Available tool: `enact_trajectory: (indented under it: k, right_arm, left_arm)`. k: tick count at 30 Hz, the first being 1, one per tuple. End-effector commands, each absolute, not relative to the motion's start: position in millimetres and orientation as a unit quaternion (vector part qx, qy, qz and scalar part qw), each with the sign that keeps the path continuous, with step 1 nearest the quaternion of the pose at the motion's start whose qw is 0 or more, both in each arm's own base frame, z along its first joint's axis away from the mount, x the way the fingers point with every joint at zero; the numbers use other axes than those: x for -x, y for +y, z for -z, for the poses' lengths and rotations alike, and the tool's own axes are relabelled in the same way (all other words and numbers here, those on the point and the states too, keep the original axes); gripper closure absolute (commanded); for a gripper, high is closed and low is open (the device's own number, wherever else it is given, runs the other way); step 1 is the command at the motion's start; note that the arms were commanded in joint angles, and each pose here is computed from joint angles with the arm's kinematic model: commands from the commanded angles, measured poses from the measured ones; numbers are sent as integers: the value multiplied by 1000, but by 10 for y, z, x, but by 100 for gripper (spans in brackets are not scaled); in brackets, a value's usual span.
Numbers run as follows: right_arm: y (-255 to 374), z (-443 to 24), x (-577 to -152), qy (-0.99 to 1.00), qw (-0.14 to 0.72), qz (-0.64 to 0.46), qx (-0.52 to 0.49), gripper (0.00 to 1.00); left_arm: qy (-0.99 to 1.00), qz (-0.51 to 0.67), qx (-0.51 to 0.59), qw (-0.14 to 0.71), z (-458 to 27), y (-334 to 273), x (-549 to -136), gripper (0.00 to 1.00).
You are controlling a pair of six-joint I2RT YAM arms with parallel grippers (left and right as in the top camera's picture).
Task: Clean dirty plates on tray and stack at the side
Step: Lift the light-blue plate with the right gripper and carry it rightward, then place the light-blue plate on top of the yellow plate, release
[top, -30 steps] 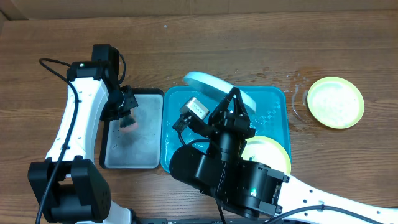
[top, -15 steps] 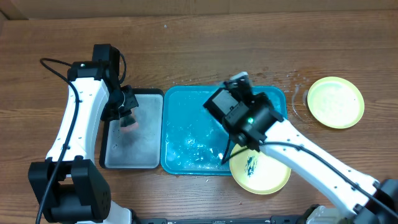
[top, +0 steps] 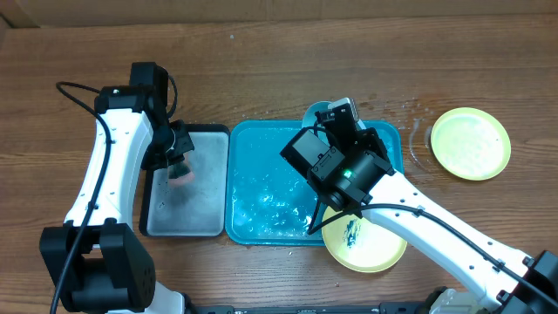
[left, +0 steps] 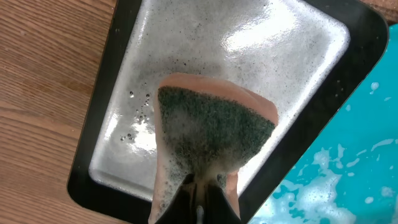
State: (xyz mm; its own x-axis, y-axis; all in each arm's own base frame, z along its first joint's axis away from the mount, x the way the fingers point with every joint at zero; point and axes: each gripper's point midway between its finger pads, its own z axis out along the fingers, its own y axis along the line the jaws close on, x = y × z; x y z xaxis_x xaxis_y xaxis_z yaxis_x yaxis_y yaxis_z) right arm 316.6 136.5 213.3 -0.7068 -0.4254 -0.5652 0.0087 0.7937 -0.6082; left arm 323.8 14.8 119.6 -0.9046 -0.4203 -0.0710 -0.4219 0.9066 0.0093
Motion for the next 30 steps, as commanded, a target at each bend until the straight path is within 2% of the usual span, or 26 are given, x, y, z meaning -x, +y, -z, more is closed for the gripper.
enact_trajectory:
  k: [1, 4, 7, 12, 16, 24, 30]
  right_arm:
    - [1519, -2345, -3165, 874, 405, 251, 99, 96]
    - [1604, -2325, -3207, 878, 407, 229, 106, 96]
    - [1422, -2251, -3242, 883, 397, 243, 57, 96]
    - [1666, -1668, -3166, 962, 267, 63, -4, 96]
    - [1557, -1595, -3297, 968, 231, -11, -102, 96]
    - [454, -1554, -3622, 926, 200, -41, -317, 96]
    - [-643, -1499, -3487, 876, 180, -3, -448, 96]
  left_arm:
    - [979, -10, 202, 33, -1193, 118, -3226, 96]
    - [979, -10, 202, 33, -1193, 118, -3227, 96]
    - [979, -11, 202, 32, -1193, 119, -3223, 96]
    - [979, -11, 199, 32, -1193, 119, -3225, 96]
    - [979, -11, 199, 33, -1193, 118, -3227, 96]
    - [979, -11, 199, 33, -1193, 117, -3227, 96]
    - [979, -11, 199, 33, -1193, 117, -3227, 96]
